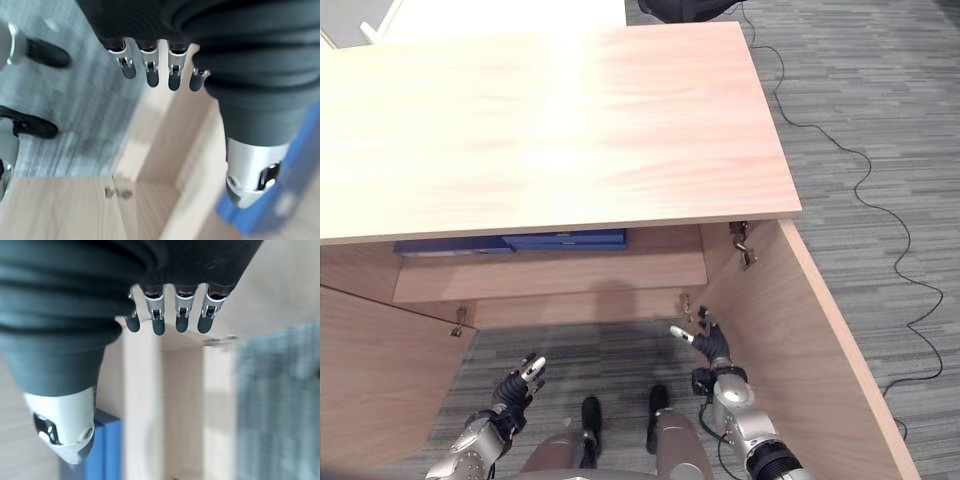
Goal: Put the empty folder in the office cabinet
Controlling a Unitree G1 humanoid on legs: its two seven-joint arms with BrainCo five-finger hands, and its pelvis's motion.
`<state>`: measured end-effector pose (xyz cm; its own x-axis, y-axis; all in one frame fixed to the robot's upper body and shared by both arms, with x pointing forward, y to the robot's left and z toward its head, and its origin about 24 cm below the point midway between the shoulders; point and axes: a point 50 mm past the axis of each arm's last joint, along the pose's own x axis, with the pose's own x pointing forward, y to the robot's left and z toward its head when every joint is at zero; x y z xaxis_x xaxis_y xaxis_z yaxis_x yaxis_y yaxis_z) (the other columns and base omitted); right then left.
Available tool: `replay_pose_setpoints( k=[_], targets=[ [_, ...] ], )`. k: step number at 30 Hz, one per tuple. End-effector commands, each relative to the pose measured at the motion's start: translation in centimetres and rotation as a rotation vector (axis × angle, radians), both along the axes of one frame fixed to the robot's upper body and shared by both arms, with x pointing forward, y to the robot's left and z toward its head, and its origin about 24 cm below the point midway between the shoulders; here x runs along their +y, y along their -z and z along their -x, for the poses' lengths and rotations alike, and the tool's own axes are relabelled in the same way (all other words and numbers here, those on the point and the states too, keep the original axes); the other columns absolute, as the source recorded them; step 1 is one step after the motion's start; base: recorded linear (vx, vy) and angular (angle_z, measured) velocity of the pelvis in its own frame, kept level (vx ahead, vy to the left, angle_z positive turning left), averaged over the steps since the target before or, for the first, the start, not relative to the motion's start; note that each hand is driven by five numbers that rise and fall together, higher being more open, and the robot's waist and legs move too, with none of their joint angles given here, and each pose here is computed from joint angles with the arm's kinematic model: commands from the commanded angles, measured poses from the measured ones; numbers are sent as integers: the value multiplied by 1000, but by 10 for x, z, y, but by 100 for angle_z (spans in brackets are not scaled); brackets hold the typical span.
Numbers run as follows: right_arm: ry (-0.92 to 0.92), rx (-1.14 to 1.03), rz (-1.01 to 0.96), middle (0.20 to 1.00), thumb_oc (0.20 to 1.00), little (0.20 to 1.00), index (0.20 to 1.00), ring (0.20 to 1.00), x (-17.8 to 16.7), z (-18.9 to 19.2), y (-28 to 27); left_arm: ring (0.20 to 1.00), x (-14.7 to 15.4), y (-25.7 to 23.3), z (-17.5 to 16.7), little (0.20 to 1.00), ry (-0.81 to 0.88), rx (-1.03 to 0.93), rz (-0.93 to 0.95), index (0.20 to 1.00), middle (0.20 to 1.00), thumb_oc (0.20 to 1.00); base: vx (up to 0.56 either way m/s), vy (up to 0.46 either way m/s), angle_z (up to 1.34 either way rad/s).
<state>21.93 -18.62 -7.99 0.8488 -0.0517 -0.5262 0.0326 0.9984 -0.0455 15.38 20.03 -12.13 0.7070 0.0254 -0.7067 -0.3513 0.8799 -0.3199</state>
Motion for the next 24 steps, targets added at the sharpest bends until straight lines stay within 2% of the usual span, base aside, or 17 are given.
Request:
replay_pose_setpoints(
  k=[1, 2, 3, 7, 10, 18, 24],
  targets=[
    [-21, 85, 1, 1000, 1000, 1000, 1000, 1000, 2, 6, 14, 1000, 1, 15, 15, 1000, 45, 98, -66, 1000, 1000, 1000, 127, -62, -6],
    [-21, 85, 1, 1000, 1000, 1000, 1000, 1000, 2, 6, 14, 1000, 1, 15, 15, 1000, 45, 98, -66, 1000, 1000, 1000, 146, -75, -5],
    [-8, 182, 15, 1000, 1000, 1000, 1000, 1000, -2, 22, 30, 1000, 0, 27, 28, 1000, 31, 191, -85, 1000, 1000, 1000, 69, -35, -4],
    [7, 329, 42, 1000, 1000, 1000, 1000, 1000, -3, 49, 53, 1000, -2, 41, 47, 1000, 32, 336, -111, 1000, 1000, 1000, 104, -47, 0],
    [-11, 414, 59, 1000, 1000, 1000, 1000, 1000, -1, 65, 64, 1000, -3, 45, 55, 1000, 23, 377, -109, 1000, 1000, 1000, 136, -47, 1],
    [-64, 476, 44, 1000, 1000, 1000, 1000, 1000, -1, 63, 68, 1000, -22, 44, 44, 1000, 31, 357, -52, 1000, 1000, 1000, -2, 41, -31],
    [-36, 641, 42, 1000, 1000, 1000, 1000, 1000, -22, 101, 81, 1000, -21, 44, 40, 1000, 126, 351, -70, 1000, 1000, 1000, 58, 363, -93]
  ],
)
